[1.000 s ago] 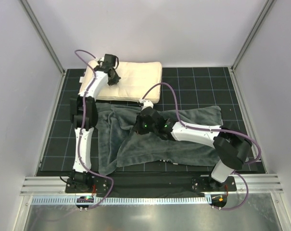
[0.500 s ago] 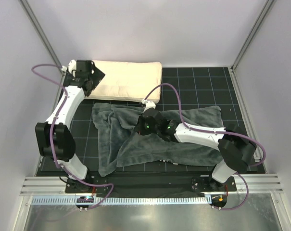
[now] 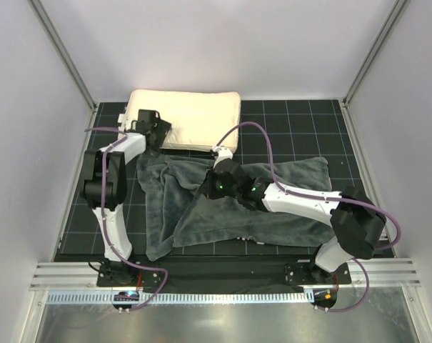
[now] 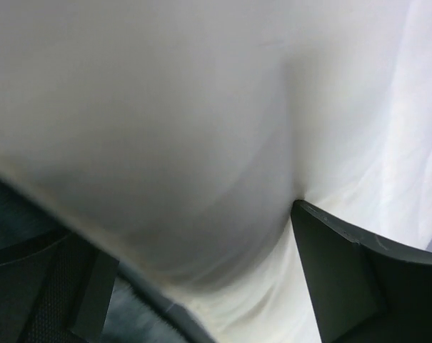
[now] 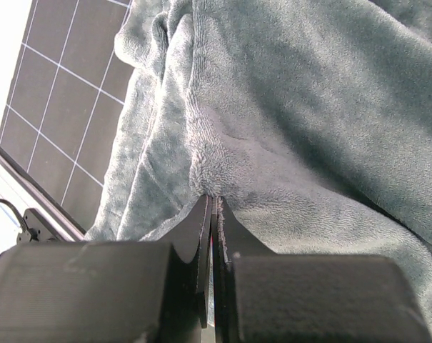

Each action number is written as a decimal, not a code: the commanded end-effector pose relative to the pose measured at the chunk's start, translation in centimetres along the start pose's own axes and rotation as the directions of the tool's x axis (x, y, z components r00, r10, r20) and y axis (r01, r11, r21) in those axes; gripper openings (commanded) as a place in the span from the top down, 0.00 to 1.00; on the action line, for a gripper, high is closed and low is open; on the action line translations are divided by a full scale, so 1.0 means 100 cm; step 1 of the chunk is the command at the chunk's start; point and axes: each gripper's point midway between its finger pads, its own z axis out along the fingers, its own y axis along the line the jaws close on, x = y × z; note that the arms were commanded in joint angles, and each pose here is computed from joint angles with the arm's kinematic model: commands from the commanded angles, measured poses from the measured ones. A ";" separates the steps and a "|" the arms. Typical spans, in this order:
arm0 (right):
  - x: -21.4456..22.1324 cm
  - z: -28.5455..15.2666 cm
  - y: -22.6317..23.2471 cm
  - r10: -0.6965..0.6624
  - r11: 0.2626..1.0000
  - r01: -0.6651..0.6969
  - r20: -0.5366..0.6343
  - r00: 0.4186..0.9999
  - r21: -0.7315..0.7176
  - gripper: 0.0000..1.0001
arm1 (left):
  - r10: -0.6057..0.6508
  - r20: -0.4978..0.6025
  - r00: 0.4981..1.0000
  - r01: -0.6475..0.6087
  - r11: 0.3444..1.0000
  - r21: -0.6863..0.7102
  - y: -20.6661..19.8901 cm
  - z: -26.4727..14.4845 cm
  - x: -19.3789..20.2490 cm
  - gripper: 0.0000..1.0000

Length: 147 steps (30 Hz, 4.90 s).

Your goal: Put the pillow into the pillowcase

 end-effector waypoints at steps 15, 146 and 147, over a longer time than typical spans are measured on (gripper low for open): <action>-0.013 -0.012 0.004 0.018 1.000 -0.016 0.076 0.997 -0.024 0.96 | -0.265 0.400 0.877 0.029 0.862 0.506 -0.129 -0.102 -0.162 1.00; 0.007 -0.014 -0.029 -0.086 0.952 0.130 -0.166 0.982 0.278 0.37 | 0.431 0.223 0.875 -0.470 0.865 0.174 0.115 -0.347 -0.045 0.00; 0.005 -0.009 -0.029 -0.087 0.949 0.133 -0.167 0.982 0.287 0.37 | 0.476 0.195 0.858 -0.509 0.838 0.194 0.112 -0.349 -0.039 0.00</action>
